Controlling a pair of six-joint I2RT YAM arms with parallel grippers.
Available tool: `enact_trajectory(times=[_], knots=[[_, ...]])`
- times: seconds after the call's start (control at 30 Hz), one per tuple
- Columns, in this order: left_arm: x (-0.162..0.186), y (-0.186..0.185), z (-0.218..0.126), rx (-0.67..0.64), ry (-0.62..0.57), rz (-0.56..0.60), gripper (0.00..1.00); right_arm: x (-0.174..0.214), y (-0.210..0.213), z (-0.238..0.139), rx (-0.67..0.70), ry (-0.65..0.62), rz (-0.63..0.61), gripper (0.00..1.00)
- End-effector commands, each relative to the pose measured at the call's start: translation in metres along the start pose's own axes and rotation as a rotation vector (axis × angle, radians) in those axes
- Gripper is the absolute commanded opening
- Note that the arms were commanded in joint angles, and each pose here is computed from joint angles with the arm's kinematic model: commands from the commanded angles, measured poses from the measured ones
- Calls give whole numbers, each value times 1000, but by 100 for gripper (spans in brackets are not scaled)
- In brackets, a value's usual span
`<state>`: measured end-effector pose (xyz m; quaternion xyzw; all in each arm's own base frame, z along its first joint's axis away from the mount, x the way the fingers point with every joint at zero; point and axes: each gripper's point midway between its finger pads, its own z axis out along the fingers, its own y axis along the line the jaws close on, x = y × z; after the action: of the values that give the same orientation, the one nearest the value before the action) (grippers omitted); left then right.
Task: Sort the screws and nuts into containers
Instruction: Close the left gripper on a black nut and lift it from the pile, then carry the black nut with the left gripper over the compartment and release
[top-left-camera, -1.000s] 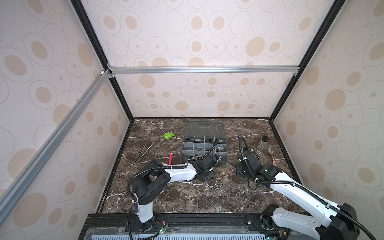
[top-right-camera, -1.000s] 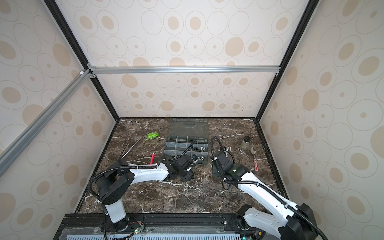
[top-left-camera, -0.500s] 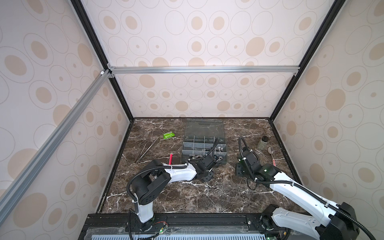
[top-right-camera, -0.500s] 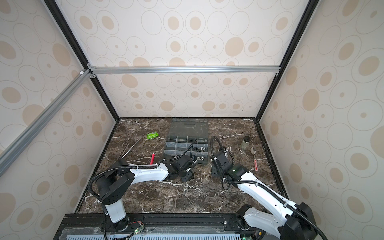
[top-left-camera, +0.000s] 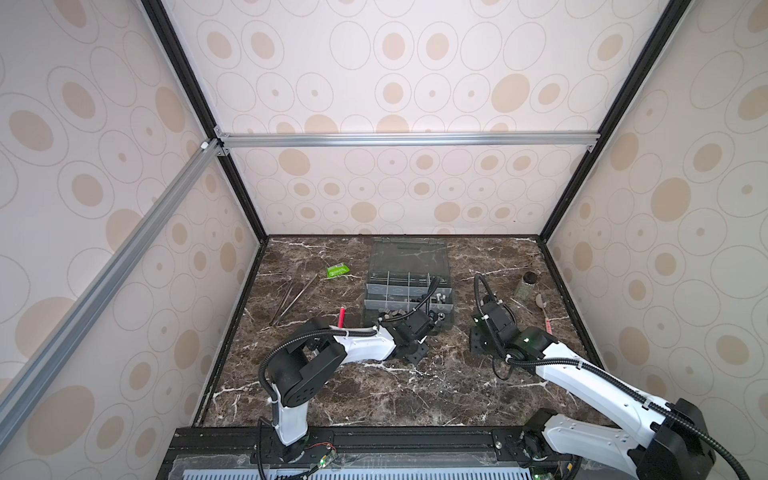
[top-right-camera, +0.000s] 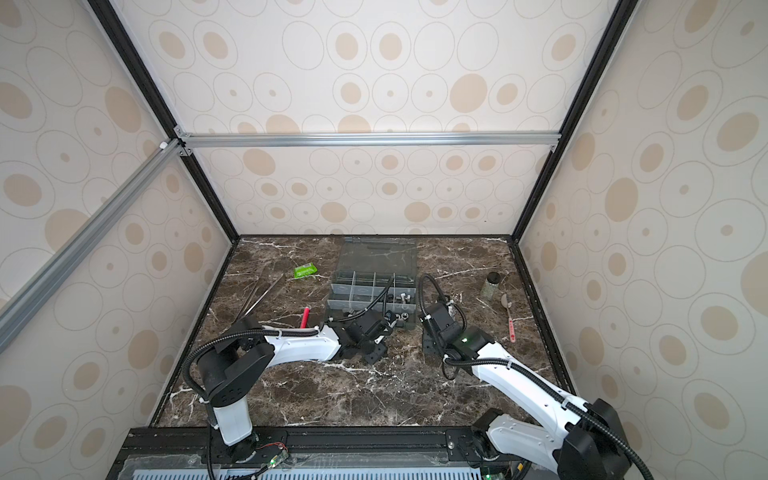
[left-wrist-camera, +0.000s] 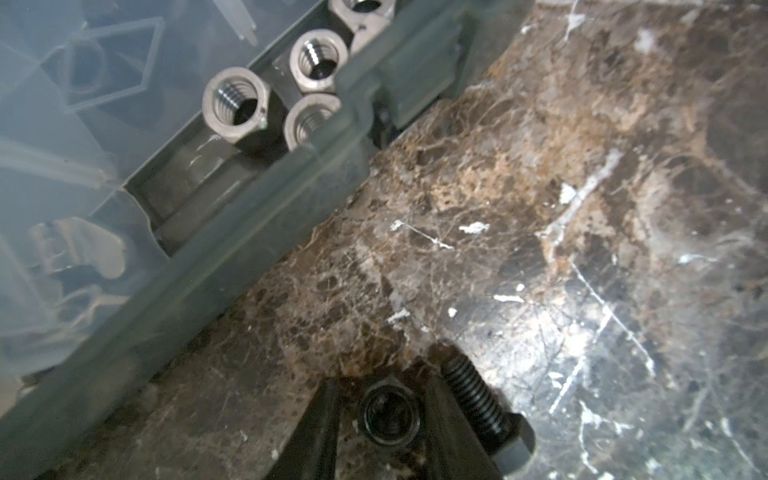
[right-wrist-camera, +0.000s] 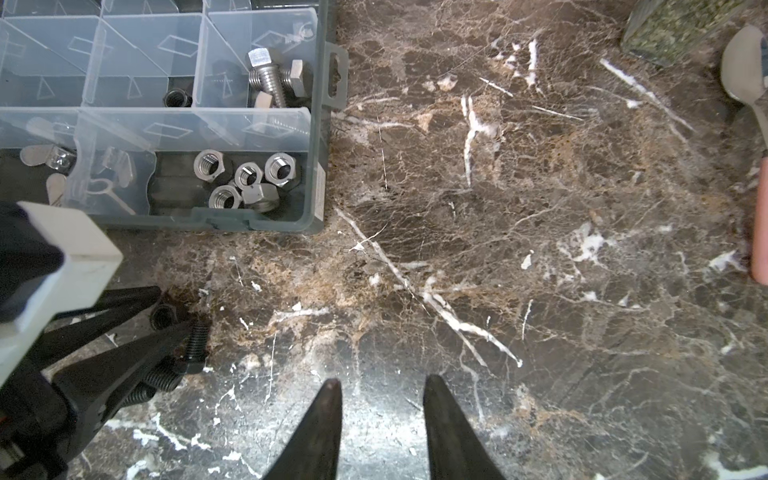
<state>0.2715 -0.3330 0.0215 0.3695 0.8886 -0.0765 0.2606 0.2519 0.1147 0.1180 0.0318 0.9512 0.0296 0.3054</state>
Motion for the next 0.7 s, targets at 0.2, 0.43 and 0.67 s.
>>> enact_trajectory(times=[0.2, 0.43, 0.67], knots=[[7, -5, 8, 11, 32, 15, 22, 4, -9, -1, 26, -7, 20, 36], [-5, -3, -3, 8, -1, 17, 16, 2, -10, -4, 24, -18, 27, 36], [-37, 7, -31, 13, -96, -17, 16, 1, -13, -9, 27, -29, 35, 36]])
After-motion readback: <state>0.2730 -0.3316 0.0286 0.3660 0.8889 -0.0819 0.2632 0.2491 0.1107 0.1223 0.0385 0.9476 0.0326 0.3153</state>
